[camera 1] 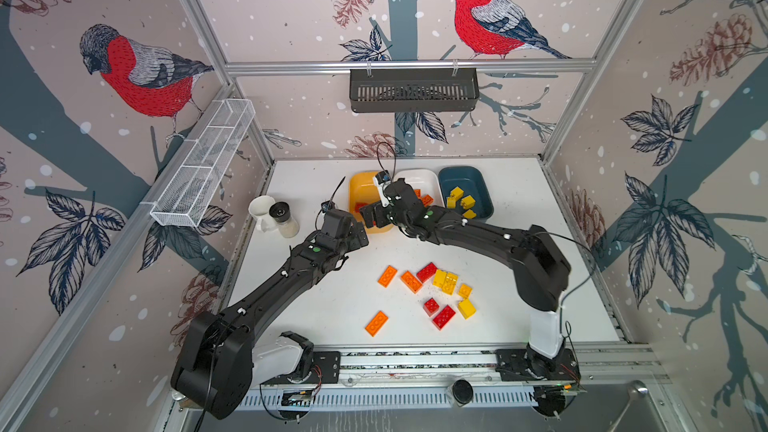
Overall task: Sort the legos into containers by color
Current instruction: 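Carry the red brick with the right gripper and release it into the yellow tub, then withdraw the right gripper and grasp a yellow brick from the pile, then release the yellow brick into the teal tub while left gripper grasps an orange brick, then drop the orange brick into the white tub with left gripper while right withdraws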
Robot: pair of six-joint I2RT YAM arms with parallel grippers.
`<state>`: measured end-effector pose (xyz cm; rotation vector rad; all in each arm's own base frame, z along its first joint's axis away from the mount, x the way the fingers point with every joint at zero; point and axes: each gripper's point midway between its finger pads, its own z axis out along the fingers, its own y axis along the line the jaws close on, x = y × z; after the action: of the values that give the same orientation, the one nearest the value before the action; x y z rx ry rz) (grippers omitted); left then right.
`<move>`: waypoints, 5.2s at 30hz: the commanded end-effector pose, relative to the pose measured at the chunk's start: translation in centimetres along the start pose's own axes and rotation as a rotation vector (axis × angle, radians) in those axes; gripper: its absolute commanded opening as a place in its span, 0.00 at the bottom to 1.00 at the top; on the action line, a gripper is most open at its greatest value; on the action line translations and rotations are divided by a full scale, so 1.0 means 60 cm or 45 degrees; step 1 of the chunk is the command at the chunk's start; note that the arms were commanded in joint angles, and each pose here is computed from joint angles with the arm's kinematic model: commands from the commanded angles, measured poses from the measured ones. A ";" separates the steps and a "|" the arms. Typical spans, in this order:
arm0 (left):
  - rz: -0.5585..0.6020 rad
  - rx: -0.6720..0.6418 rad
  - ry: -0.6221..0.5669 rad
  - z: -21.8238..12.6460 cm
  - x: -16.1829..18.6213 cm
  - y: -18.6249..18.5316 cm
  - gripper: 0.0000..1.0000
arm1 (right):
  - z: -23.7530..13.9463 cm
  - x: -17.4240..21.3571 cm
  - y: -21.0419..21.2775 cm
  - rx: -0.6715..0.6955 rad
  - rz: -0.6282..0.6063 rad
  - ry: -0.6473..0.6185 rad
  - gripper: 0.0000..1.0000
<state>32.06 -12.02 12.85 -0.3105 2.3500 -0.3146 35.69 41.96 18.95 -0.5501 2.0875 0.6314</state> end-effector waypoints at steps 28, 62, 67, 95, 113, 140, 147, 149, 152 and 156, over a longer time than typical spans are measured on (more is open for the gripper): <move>0.058 0.203 0.025 0.034 0.017 -0.110 0.97 | -0.326 0.355 -0.271 0.439 0.730 0.208 0.94; 0.083 0.161 0.075 0.052 0.033 -0.102 0.97 | -0.298 0.459 -0.242 0.662 0.501 0.677 0.53; 0.085 0.171 0.072 0.050 0.031 -0.105 0.97 | -0.295 0.461 -0.239 0.647 0.468 0.684 0.44; 0.488 0.391 0.271 0.007 0.139 -0.188 0.95 | -0.234 0.102 -0.362 0.603 0.266 0.021 0.27; 0.876 0.405 0.468 -0.026 0.236 -0.198 0.94 | -0.107 0.046 -0.481 0.863 0.311 0.116 0.61; 1.261 0.405 0.673 0.028 0.324 -0.207 0.87 | -0.370 0.088 -0.467 0.875 0.645 -0.266 1.00; 1.281 0.343 0.656 0.047 0.331 -0.200 0.76 | -0.405 0.097 -0.482 0.855 0.722 -0.381 1.00; 1.277 0.342 0.644 0.049 0.329 -0.203 0.73 | -0.409 0.097 -0.482 0.856 0.718 -0.390 0.99; 1.271 0.331 0.640 0.054 0.329 -0.202 0.66 | -0.412 0.099 -0.483 0.858 0.713 -0.382 1.00; 1.255 0.343 0.623 0.056 0.327 -0.209 0.58 | -0.411 0.100 -0.481 0.849 0.710 -0.371 1.00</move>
<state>22.04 -30.20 1.81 1.1514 2.5551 -0.2250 34.14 3.21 18.80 0.4967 2.0288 0.2198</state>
